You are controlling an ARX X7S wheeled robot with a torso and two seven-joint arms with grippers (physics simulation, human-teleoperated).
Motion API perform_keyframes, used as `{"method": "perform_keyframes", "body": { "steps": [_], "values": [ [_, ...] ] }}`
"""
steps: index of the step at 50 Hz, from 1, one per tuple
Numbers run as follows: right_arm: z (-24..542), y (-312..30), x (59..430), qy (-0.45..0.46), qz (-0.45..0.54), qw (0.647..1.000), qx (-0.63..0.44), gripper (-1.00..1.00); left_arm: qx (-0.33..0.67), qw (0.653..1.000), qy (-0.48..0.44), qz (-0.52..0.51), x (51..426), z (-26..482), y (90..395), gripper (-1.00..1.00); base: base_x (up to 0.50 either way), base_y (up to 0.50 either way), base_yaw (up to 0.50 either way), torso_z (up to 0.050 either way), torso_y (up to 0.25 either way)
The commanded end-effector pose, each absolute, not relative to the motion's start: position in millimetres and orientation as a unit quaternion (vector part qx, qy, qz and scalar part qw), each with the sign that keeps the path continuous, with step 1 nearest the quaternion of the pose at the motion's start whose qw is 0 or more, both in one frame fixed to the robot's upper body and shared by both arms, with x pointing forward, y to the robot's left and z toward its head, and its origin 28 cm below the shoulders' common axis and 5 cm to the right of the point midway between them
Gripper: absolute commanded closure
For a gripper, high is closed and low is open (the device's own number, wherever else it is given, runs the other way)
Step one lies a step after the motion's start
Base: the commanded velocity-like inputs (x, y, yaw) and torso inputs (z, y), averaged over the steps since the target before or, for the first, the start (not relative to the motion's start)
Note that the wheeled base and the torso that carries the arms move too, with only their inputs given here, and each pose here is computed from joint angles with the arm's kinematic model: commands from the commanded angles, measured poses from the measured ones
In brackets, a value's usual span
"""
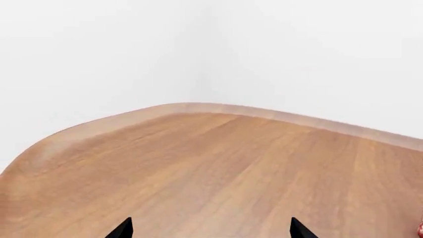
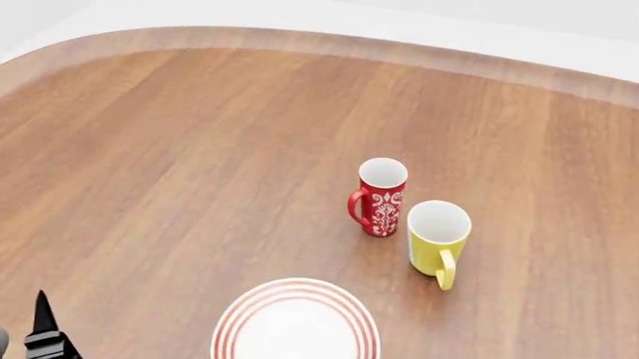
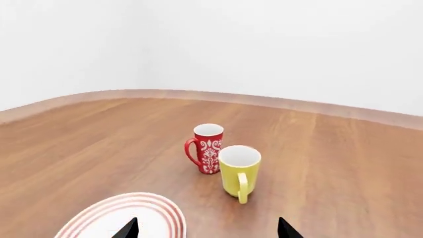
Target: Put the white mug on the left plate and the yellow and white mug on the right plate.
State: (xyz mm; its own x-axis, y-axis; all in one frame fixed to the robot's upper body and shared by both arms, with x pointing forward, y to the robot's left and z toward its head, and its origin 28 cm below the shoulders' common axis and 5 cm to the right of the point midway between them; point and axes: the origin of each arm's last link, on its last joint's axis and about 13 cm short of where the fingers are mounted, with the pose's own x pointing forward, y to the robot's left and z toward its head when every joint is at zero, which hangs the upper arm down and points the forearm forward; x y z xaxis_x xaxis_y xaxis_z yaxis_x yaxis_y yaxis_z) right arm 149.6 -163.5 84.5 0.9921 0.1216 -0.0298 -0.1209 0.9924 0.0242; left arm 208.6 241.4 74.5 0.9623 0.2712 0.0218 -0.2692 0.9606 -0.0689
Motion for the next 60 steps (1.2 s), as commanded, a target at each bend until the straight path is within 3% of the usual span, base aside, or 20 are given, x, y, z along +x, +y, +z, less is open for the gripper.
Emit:
{"method": "perform_keyframes", "body": {
  "steps": [1, 33, 60],
  "values": [
    [106.0, -164.6, 126.6, 0.030, 0.151, 0.987, -0.035, -1.00, -0.043, 0.991, -0.022, 0.126, 203.3, 77.3, 245.6, -1.00, 0.00, 0.00, 0.00, 0.000, 0.000],
    [109.1, -165.2, 105.8, 0.069, 0.280, 0.952, -0.104, -1.00, -0.046, 0.989, -0.022, 0.141, 198.4, 82.8, 246.8, -1.00, 0.00, 0.00, 0.00, 0.000, 0.000],
    [96.4, -162.2, 167.0, 0.137, 0.303, 0.937, -0.105, -1.00, -0.055, 0.987, -0.020, 0.150, 199.4, 83.4, 246.1, -1.00, 0.00, 0.00, 0.00, 0.000, 0.000]
  ]
}}
